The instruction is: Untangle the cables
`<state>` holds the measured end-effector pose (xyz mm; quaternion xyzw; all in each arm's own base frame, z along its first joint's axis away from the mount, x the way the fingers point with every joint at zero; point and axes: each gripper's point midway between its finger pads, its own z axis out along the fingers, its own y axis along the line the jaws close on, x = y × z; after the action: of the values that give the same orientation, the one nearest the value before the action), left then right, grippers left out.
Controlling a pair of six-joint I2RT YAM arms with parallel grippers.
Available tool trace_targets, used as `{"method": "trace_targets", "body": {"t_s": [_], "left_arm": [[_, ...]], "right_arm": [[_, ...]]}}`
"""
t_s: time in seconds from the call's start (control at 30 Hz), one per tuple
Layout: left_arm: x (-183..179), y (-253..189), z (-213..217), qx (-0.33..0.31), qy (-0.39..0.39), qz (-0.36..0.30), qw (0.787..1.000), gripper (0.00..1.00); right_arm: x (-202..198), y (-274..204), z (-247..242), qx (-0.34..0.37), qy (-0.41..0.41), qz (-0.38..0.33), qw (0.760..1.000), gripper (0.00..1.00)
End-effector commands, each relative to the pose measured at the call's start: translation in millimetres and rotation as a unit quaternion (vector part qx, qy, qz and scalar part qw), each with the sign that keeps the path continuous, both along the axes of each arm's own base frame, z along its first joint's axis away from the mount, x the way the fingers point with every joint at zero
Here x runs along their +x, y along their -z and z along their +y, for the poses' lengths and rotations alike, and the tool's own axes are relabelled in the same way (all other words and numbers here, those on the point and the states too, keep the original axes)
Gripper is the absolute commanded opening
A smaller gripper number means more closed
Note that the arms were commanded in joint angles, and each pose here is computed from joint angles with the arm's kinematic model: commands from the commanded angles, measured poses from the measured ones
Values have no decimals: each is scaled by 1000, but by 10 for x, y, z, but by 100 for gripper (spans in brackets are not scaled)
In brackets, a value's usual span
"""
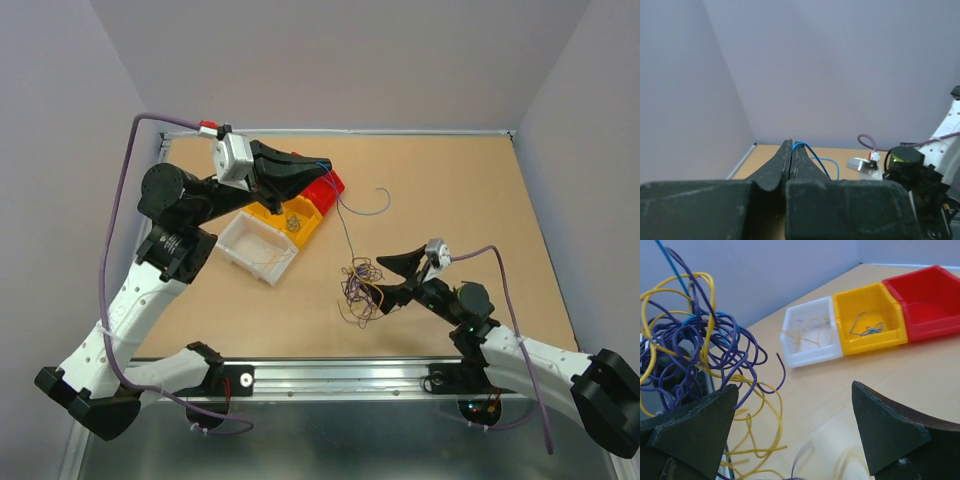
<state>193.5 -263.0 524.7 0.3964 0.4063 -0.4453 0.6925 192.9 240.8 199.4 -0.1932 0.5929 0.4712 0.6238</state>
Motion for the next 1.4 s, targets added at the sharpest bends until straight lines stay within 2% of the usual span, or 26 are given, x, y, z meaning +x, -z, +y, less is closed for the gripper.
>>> {"method": "trace_targets", "body": {"t_s": [0.0,0.23,0.5,0.63,0.8,0.93,1.2,1.37], "left_arm": [[-146,-1,-168,-7,33,-12,999,0],[-161,246,-465,17,61,10,998,0],[-190,315,-548,27,67,11,997,0],[-229,301,-547,27,72,10,997,0],[-277,295,-533,27,76,7,997,0],[-298,346,-526,31,79,10,996,0],[-303,372,-502,32,73,0,997,0],[-281,383,-494,33,64,-3,997,0]], "right_arm": [[-346,-369,250,-3,-117,-82,990,100],[-427,-506,336,2,-140,-109,984,100],[-366,-662,481,3,-149,-118,982,100],[-157,-690,519,-4,-111,-120,987,100],[195,-851,451,-5,-20,-128,991,100],[278,-894,372,-7,11,-123,992,97],[-189,-712,206,14,-50,-103,993,96],[-290,-584,85,20,-48,-72,996,100]]}}
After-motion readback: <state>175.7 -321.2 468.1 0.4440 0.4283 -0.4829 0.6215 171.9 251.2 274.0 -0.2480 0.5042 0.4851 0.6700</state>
